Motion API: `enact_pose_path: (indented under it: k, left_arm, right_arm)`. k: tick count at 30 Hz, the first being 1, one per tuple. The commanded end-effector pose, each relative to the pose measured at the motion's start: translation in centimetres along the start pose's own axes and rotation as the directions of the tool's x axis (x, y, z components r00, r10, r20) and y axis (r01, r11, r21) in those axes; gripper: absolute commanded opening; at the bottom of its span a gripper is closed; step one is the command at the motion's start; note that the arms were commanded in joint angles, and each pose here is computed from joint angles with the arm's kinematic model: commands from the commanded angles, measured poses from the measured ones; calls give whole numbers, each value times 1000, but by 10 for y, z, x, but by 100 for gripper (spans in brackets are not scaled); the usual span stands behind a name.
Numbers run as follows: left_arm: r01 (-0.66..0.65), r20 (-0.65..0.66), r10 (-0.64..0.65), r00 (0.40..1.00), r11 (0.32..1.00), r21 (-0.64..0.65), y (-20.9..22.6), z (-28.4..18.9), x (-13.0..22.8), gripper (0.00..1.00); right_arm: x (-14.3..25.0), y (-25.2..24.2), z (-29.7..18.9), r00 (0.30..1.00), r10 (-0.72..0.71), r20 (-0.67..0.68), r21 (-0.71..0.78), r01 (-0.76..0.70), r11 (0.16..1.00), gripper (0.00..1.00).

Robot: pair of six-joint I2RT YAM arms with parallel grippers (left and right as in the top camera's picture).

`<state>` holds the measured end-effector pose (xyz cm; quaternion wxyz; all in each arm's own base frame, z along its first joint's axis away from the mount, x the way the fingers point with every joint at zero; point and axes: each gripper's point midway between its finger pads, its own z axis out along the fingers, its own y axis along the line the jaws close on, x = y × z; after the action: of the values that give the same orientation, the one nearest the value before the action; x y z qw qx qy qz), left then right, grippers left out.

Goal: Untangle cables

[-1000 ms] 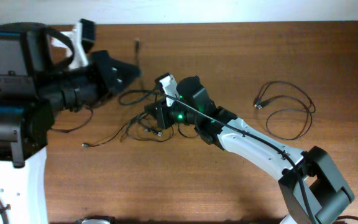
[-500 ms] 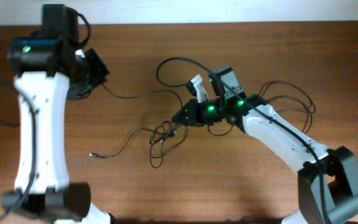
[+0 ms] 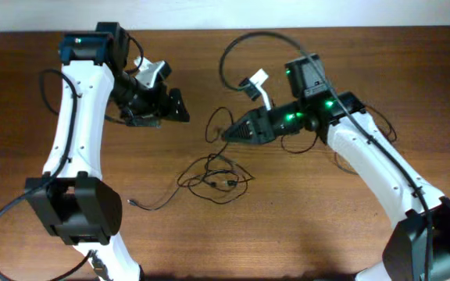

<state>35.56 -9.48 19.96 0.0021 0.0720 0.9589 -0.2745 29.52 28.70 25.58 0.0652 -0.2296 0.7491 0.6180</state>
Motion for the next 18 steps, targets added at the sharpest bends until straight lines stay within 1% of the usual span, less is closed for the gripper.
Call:
enact_pose_path:
  k: [1,2,3,5,6,7,8,10,12,13,14,15,16,17,18]
  left_arm:
    - [-80,-34,87,996,981,178,-8,34,8,80]
    - [-56,-61,69,996,981,183,3,52,15,79]
    - [-26,-76,41,996,983,184,9,63,19,81]
    - [61,-82,-47,996,982,176,27,82,22,99]
    - [94,-77,-81,994,980,175,34,85,22,99]
    - [126,-70,-116,991,977,174,41,82,21,100]
    - [130,-47,-124,991,976,173,45,75,19,95]
    - [98,16,-102,995,981,167,44,61,13,90]
    - [57,61,-68,996,986,159,36,49,12,88]
    - [36,76,-48,996,987,154,30,43,14,84]
    - [25,76,-36,996,988,151,26,39,18,84]
    - [8,61,-17,998,989,145,24,39,23,75]
    - [-34,42,28,999,988,147,20,42,29,56]
    - [-50,13,49,999,990,134,20,49,35,51]
    - [-53,-8,55,998,991,124,20,54,39,52]
  right_arm:
    - [-7,26,-13,998,-66,19,-81,67,994,4]
    - [-9,24,-16,997,-71,29,-78,73,994,4]
    - [-11,23,-18,998,-55,34,-71,58,996,4]
    - [-18,11,-21,998,14,64,-8,-13,1000,4]
    - [-22,3,-22,995,56,85,35,-59,998,4]
    - [-27,-13,-24,982,133,131,116,-148,982,4]
    - [-30,-23,-26,971,171,164,164,-198,966,4]
    - [-34,-37,-30,949,227,220,225,-276,934,4]
    - [-36,-44,-32,928,271,257,247,-334,910,4]
    - [-37,-48,-34,919,283,277,262,-355,898,4]
    - [-39,-52,-36,911,290,293,274,-370,887,4]
    - [-40,-57,-38,893,315,320,286,-409,867,4]
    - [-40,-61,-40,876,336,345,295,-441,848,4]
    - [-41,-64,-41,864,348,363,301,-462,834,4]
    - [-42,-66,-42,861,346,372,309,-467,829,4]
